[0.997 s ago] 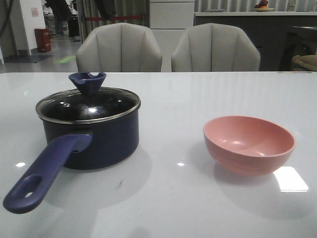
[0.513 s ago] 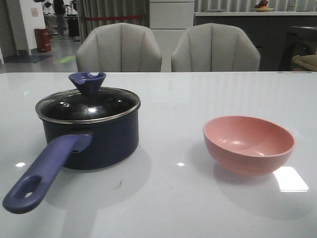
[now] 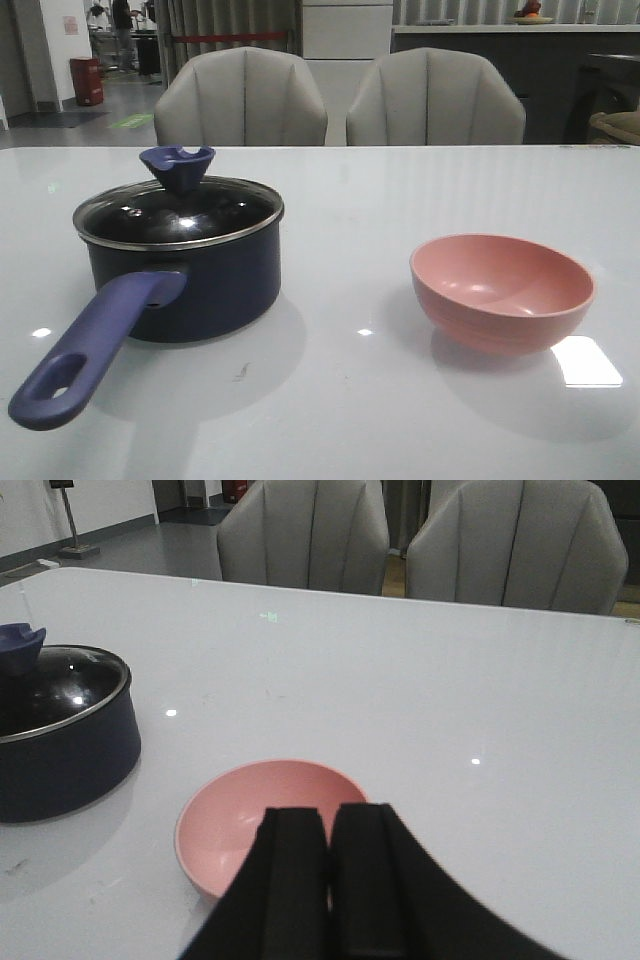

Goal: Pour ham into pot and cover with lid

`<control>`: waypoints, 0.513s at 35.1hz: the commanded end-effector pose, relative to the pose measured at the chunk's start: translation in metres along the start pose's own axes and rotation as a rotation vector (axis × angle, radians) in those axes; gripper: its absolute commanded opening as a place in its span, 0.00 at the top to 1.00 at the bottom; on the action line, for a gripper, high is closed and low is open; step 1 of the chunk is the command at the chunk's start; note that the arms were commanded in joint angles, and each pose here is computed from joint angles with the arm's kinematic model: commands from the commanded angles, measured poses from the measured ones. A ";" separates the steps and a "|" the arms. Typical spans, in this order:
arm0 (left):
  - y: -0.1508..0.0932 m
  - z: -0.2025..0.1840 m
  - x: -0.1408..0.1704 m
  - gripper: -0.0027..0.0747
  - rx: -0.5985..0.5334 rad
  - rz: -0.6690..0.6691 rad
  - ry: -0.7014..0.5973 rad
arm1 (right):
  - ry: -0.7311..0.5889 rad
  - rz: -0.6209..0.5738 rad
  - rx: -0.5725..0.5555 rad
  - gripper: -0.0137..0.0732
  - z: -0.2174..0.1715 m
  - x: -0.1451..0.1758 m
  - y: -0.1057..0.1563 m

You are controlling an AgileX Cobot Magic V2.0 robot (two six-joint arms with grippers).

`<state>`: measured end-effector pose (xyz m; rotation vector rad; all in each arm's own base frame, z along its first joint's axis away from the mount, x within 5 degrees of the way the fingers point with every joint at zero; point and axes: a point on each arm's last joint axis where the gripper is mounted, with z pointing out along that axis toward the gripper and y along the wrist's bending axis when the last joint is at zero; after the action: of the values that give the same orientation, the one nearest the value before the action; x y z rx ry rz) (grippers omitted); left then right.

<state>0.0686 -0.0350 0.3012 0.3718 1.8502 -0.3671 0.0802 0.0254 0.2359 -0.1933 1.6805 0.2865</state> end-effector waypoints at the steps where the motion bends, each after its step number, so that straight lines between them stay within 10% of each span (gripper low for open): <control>1: 0.000 -0.003 -0.001 0.23 0.004 -0.009 -0.121 | -0.106 0.001 0.017 0.66 -0.001 -0.017 -0.001; 8: 0.001 0.000 0.003 0.84 0.001 -0.010 -0.139 | -0.106 0.001 0.017 0.66 -0.001 -0.017 -0.001; 18: 0.001 0.000 0.003 0.79 0.001 -0.010 -0.137 | -0.106 0.001 0.017 0.66 -0.001 -0.017 -0.001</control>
<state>0.0668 -0.0336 0.2826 0.3589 1.8216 -0.3672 0.0802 0.0254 0.2359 -0.1933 1.6805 0.2865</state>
